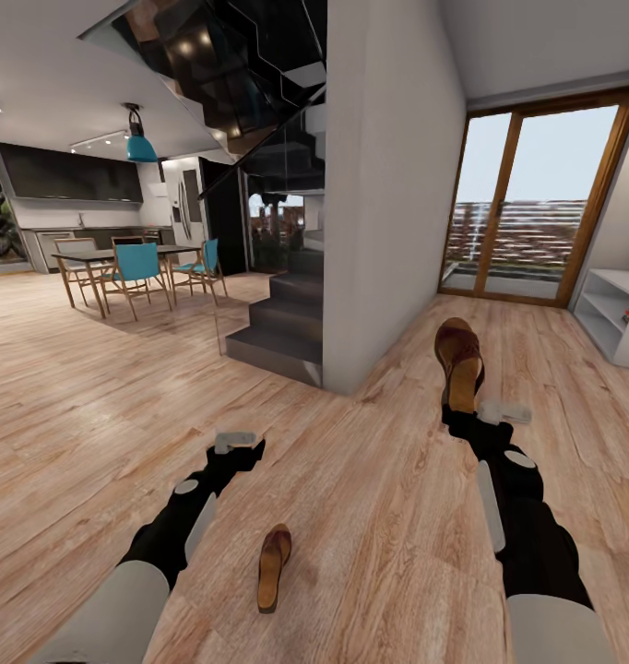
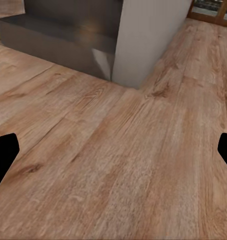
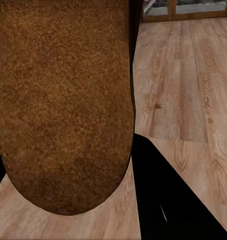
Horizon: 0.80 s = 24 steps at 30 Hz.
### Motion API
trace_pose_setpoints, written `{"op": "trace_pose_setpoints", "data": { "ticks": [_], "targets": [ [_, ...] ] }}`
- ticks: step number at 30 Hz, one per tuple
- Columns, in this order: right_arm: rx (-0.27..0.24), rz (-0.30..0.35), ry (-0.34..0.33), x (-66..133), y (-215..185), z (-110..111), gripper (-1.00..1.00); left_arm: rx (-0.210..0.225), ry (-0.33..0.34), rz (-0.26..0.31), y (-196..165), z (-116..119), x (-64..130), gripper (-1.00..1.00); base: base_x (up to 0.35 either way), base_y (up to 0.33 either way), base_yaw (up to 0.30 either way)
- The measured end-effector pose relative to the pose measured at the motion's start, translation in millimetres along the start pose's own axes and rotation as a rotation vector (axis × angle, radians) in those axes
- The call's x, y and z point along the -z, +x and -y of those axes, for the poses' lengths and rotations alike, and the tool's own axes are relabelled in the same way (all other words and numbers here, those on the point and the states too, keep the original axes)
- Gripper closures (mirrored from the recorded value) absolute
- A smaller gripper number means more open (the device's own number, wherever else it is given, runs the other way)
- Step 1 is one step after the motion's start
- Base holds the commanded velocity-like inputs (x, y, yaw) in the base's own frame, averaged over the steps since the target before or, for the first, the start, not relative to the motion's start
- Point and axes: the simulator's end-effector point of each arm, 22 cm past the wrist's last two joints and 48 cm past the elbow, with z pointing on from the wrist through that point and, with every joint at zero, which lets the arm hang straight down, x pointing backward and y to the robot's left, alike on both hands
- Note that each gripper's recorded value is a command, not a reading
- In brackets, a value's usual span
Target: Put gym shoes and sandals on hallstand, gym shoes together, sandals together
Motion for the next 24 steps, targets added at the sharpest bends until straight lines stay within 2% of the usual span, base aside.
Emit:
{"op": "trace_pose_setpoints", "data": {
  "ticks": [5,8,19,22,23,24],
  "targets": [
    [0.01,0.066,-0.016,8.7,-30,-8,1.0,-0.004,-0.002,0.022,8,-1,-0.6,-1.0,0.0,0.0,0.0],
    [0.013,0.072,-0.019,7.7,-31,-10,1.0,-0.001,-0.004,0.015,17,-2,-2.9,-1.0,0.0,0.0,0.0],
    [0.025,0.027,-0.011,-6.9,-2,-9,1.0,0.009,-0.011,-0.048,63,-8,-10.7,-1.0,0.0,0.0,0.093],
    [0.029,0.003,-0.009,-11.3,9,-8,1.0,0.008,-0.013,-0.046,78,-10,-11.6,-1.0,0.0,0.0,0.165],
    [0.032,-0.023,-0.008,-12.8,17,-7,1.0,0.003,-0.016,-0.019,82,-11,-10.7,-1.0,0.0,0.0,0.17],
    [0.034,-0.034,-0.006,-14.0,22,-7,1.0,0.003,-0.017,-0.018,86,-12,-10.9,-1.0,0.0,0.0,0.17]
  ]
}}
